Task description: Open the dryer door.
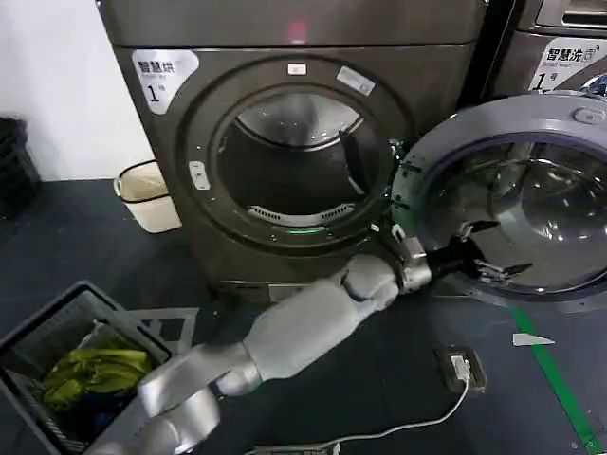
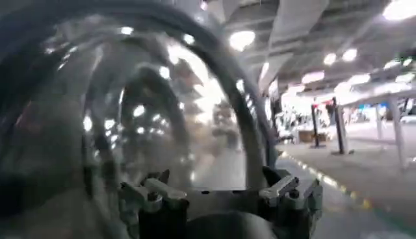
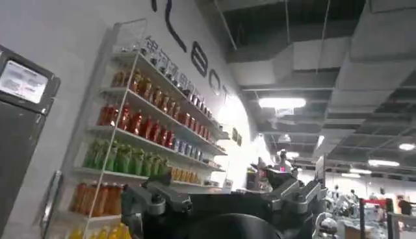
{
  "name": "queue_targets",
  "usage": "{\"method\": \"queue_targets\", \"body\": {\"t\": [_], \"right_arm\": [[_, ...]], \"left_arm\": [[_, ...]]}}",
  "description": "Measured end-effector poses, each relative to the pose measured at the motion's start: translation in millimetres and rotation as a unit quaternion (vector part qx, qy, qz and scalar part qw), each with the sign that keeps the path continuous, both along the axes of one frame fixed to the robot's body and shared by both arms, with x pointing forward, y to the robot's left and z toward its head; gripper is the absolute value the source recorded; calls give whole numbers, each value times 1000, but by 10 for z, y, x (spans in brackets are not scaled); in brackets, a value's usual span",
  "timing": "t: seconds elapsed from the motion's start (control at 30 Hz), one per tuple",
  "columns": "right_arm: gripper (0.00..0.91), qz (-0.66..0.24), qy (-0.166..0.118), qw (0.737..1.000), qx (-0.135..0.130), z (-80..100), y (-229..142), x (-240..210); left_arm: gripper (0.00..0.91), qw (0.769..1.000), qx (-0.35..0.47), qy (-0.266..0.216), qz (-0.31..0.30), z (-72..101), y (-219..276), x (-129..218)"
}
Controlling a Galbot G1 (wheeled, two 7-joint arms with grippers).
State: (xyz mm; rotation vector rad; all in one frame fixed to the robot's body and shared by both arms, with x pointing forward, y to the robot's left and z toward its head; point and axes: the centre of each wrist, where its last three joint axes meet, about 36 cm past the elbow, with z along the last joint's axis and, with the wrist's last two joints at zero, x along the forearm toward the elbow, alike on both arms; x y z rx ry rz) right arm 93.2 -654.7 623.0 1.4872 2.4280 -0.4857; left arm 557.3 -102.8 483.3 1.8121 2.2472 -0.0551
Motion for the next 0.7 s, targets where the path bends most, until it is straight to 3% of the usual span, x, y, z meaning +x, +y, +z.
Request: {"method": "queue_targets", "body": {"t": [0.13, 0.4, 0.7], "right_arm": [[907, 4, -4, 1000, -3, 10, 17, 29], [907, 9, -7, 1000, -11, 61, 53, 67], [907, 2, -12, 1000, -19, 118, 32, 42]], "left_arm": [[907, 998, -55, -4, -16, 22, 22, -106], [907, 998, -59, -27, 23, -161, 756, -59], [907, 996, 17, -80, 28, -234, 1768, -58]]}}
